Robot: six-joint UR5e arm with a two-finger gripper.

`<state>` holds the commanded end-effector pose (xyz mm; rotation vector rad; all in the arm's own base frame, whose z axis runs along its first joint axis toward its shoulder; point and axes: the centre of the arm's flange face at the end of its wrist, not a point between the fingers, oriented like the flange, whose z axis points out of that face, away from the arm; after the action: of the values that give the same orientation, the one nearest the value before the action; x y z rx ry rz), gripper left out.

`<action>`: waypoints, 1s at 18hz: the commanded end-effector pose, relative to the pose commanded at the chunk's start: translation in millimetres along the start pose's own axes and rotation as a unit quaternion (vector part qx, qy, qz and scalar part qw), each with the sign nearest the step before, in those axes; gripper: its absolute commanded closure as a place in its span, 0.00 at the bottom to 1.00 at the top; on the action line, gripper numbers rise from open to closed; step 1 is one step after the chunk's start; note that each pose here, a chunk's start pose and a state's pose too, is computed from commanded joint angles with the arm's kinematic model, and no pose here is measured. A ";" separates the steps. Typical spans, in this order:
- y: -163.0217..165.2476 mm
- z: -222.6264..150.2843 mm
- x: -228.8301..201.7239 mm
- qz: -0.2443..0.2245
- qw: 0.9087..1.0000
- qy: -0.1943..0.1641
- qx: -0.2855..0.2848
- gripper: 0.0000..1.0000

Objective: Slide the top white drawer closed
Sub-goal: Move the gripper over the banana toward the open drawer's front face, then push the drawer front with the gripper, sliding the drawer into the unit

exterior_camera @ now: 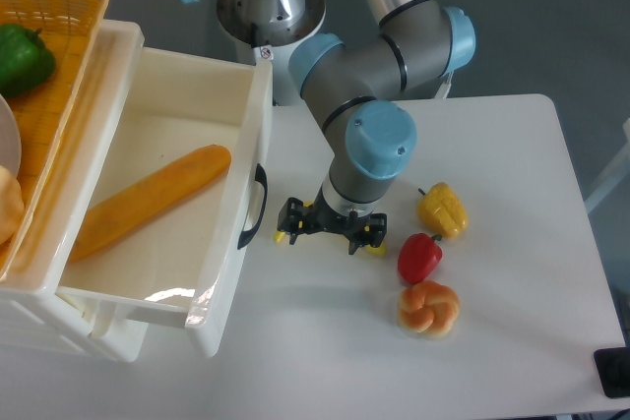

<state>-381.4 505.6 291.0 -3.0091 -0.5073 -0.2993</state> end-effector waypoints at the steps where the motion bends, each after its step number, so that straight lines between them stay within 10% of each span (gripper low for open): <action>1: 0.7 1.4 0.2 0.000 1.000 0.001 -0.001 0.00; 18: -5.3 -1.2 24.8 0.016 1.000 0.010 0.006 0.00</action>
<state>-360.4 518.4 297.4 -2.9963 -0.4561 -0.3235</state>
